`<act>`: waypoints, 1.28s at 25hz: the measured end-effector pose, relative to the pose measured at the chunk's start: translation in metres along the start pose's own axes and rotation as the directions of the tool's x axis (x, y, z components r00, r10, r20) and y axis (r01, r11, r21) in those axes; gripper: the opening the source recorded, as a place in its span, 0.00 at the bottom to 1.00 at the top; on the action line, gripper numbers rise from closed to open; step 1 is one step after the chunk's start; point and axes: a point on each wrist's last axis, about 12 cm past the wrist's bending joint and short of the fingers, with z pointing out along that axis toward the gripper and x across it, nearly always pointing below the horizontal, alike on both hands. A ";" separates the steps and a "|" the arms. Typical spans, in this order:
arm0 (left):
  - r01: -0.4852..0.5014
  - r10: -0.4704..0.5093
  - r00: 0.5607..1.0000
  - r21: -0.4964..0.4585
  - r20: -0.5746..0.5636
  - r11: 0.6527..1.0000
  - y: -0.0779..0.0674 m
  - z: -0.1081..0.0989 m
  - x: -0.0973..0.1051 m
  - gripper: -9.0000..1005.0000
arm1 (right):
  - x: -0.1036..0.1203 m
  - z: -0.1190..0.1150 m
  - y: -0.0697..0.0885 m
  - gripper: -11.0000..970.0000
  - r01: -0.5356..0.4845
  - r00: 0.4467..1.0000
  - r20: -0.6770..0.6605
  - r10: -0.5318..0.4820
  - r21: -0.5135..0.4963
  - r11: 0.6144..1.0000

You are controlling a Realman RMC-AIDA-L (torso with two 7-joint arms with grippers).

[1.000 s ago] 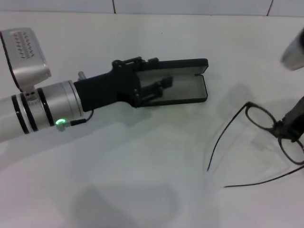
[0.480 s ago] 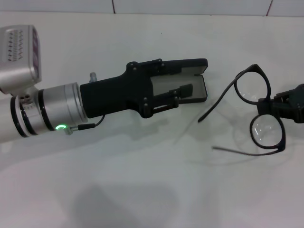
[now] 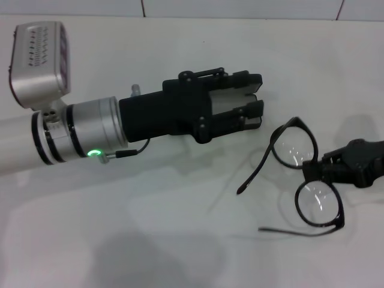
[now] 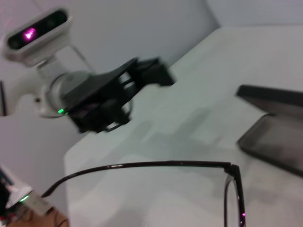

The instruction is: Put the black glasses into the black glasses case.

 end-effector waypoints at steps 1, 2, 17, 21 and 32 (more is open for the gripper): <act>0.000 0.000 1.000 0.000 0.000 1.000 0.000 0.000 0.000 0.58 | 0.000 0.005 0.002 0.10 0.007 1.000 -0.014 -0.007 -0.018 1.000; 0.002 -0.002 1.000 0.007 0.003 1.000 0.000 0.002 0.000 0.58 | 0.000 0.005 0.002 0.10 0.007 1.000 -0.014 -0.007 -0.018 1.000; -0.004 0.013 0.997 0.112 -0.078 0.994 -0.010 0.027 0.008 0.58 | -0.002 0.021 0.015 0.10 0.075 0.997 0.004 -0.075 -0.105 0.992; -0.014 0.023 0.997 0.110 -0.079 0.994 -0.011 0.026 0.009 0.58 | -0.003 0.021 0.017 0.10 0.080 0.997 0.005 -0.080 -0.121 0.989; -0.024 0.023 1.000 0.063 0.013 0.998 -0.006 0.023 -0.001 0.58 | 0.001 0.011 0.011 0.09 0.044 0.997 0.065 -0.039 -0.068 0.997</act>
